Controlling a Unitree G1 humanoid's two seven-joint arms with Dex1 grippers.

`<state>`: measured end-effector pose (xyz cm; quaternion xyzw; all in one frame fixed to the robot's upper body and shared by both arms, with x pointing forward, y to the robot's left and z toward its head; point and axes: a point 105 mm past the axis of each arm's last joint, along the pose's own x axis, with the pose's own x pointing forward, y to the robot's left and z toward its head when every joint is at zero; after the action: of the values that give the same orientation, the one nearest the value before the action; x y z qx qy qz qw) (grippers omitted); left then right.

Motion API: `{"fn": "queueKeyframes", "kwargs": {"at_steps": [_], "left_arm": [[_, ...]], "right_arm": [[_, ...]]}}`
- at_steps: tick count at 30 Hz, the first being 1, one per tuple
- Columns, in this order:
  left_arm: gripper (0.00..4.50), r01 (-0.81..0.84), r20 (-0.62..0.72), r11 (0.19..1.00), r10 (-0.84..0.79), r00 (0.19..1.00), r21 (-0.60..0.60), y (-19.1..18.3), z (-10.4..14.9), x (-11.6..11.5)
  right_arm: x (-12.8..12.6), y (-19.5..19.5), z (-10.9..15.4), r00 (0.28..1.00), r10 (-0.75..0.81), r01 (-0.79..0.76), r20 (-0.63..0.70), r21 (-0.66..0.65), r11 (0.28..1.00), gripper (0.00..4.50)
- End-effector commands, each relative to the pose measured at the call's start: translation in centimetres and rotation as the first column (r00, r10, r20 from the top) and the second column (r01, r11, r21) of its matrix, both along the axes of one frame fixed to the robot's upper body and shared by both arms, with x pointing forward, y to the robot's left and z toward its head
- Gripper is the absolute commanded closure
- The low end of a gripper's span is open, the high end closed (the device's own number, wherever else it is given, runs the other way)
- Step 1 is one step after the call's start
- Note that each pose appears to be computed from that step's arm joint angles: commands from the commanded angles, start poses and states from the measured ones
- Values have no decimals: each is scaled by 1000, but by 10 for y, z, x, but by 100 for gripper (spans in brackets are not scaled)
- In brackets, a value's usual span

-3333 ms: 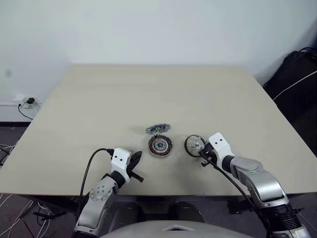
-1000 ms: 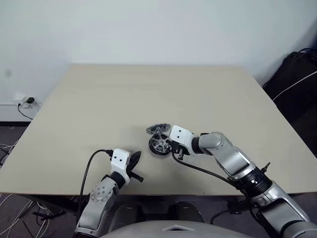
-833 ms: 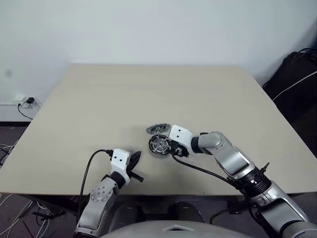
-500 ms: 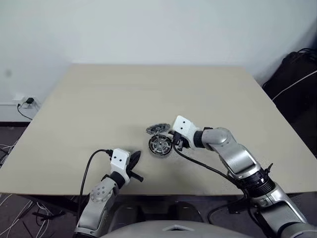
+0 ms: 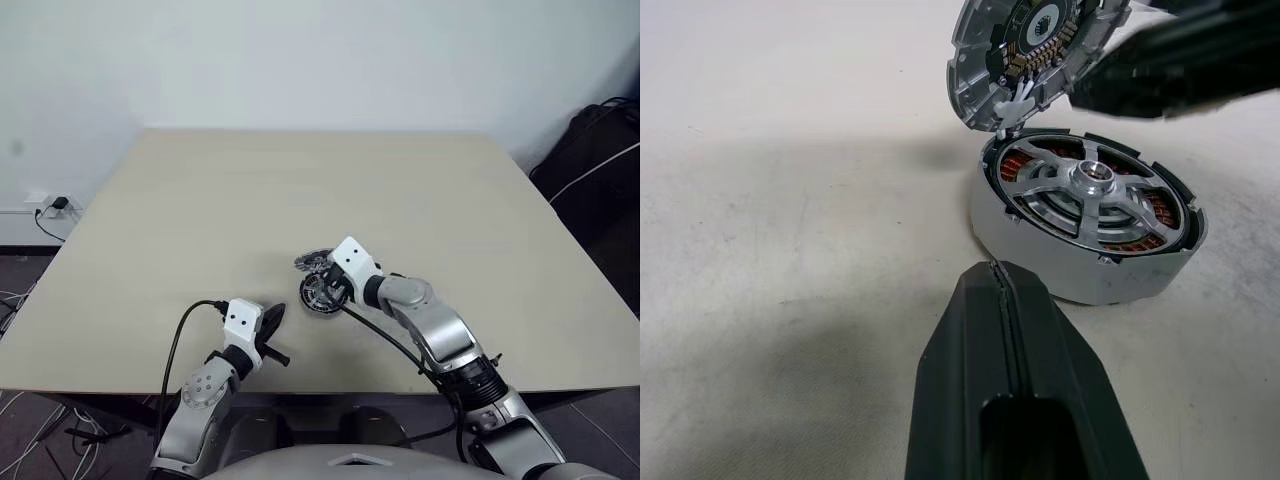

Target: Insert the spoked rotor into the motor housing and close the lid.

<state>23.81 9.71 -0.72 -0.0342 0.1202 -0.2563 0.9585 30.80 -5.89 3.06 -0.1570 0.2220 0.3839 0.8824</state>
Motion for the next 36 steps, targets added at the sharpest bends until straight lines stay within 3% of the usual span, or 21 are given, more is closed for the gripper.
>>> {"fn": "queueKeyframes", "kwargs": {"at_steps": [1, 6, 13, 16, 24, 30, 36], "left_arm": [[450, 3, 55, 1000, -3, 998, 0, 1, 12, 5], [450, 1, 49, 1000, -1, 999, 0, 1, 11, 4], [450, 5, 50, 1000, -5, 999, -5, -1, 11, 5], [450, 6, 51, 1000, -6, 999, -9, -2, 11, 6], [450, 2, 51, 1000, -1, 999, -19, -5, 10, 6], [450, -16, 49, 1000, 17, 999, -22, -1, 6, 4], [450, -32, 52, 999, 33, 998, -25, 1, 5, 4]], "right_arm": [[-4, 0, -2, 1000, 20, -20, 0, -9, 1000, 442], [-9, -5, -6, 998, 63, -63, -15, -46, 997, 442], [0, -7, 21, 985, 150, -145, 81, -72, 987, 442], [-11, -7, 33, 932, 349, -332, 92, -167, 929, 442], [-18, -17, 21, 815, 579, -513, 6, -456, 728, 190], [-17, -15, 16, 762, 646, -566, -41, -527, 634, 190], [-15, -14, 14, 742, 668, -584, -59, -545, 601, 190]]}}
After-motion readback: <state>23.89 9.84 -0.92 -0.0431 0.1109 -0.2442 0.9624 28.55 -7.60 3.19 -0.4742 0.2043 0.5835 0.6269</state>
